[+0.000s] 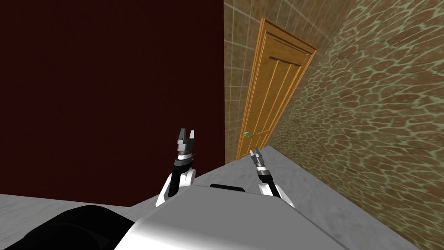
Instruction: Pull the door open
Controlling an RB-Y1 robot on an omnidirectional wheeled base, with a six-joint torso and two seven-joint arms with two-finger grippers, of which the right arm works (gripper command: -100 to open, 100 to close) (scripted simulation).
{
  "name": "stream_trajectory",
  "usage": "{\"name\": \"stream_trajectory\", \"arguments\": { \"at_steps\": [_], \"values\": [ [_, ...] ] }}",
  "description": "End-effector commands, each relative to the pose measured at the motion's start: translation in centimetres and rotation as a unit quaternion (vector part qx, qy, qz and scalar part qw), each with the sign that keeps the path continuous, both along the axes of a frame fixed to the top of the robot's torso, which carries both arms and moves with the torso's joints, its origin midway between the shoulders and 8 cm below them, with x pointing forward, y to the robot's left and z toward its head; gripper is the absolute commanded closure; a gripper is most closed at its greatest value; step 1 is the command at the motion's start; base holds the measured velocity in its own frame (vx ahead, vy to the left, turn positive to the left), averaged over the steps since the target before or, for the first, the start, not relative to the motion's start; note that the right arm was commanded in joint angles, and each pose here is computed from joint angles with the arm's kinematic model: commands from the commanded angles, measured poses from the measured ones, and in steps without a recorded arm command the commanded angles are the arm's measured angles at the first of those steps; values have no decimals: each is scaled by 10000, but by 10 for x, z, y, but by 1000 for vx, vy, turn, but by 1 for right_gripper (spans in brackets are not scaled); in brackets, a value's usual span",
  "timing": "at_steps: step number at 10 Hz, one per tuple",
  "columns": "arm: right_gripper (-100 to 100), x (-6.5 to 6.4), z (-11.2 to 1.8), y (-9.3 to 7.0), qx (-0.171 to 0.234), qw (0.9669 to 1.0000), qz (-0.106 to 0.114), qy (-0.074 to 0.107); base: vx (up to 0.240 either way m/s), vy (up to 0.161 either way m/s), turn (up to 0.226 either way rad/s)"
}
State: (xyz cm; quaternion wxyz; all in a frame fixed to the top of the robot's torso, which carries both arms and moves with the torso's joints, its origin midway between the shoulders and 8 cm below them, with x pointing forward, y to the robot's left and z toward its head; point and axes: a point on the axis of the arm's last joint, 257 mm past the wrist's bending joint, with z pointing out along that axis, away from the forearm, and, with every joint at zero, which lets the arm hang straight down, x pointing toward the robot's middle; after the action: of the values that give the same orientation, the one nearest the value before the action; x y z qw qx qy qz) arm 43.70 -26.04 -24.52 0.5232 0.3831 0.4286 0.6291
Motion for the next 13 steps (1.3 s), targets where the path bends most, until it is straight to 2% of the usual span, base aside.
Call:
{"name": "stream_trajectory", "arguments": {
  "at_steps": [1,8,13],
  "values": [
    [-100,1,-10,-4,-14,9999,19,107,74,-108,125],
    [-100,1,-56,-21,-101,9983,53,571,53,-110,121],
    [-100,-2,-84,-36,-168,9961,44,870,49,-107,108]
  ]
}}
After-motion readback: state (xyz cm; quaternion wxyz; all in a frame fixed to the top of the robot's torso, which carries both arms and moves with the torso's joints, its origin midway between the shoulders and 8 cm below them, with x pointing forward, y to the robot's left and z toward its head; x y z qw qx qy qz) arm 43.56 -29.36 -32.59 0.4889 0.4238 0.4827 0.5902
